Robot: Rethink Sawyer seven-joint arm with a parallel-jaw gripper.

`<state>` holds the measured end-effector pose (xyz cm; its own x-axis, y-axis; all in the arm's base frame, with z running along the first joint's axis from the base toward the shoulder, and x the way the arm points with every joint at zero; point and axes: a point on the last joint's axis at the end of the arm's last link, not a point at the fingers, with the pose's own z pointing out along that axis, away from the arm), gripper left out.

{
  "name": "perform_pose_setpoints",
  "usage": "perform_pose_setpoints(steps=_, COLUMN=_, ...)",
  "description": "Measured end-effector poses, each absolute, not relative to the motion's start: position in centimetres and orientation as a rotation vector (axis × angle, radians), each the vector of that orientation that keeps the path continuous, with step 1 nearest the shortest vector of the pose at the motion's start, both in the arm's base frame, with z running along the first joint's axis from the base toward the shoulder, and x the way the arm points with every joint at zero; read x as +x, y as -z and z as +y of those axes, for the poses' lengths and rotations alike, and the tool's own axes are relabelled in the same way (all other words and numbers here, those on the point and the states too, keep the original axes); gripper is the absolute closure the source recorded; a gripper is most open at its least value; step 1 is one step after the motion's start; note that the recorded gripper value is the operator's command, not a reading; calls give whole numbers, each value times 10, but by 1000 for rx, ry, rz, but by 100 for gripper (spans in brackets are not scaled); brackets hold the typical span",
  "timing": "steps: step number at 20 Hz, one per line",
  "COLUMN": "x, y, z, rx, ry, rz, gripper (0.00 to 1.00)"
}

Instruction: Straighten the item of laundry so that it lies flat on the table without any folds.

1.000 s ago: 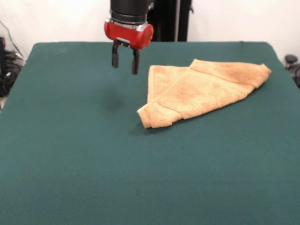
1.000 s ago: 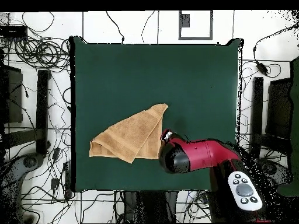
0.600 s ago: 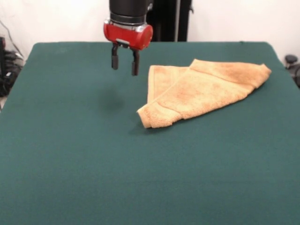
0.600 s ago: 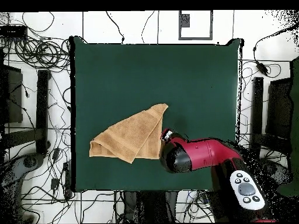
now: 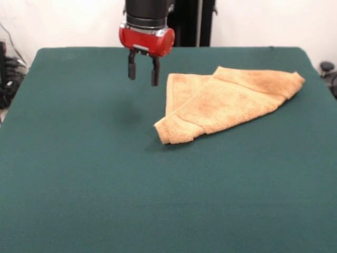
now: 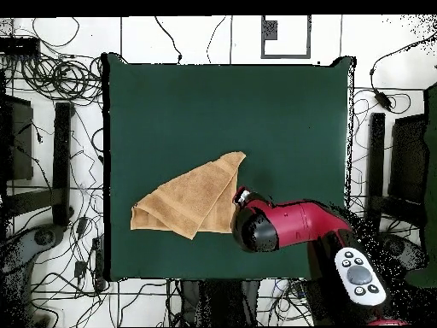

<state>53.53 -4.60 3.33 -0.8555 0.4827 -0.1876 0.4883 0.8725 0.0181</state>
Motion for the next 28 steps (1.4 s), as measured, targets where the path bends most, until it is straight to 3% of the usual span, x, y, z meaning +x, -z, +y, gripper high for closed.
perform_pose_setpoints(steps=12, x=546, y=-18, z=-35, rx=742, ry=-7, rz=2868, gripper=0)
perform_pose_setpoints(steps=28, x=607, y=30, z=-59, rx=926, ry=-147, rz=2875, gripper=0)
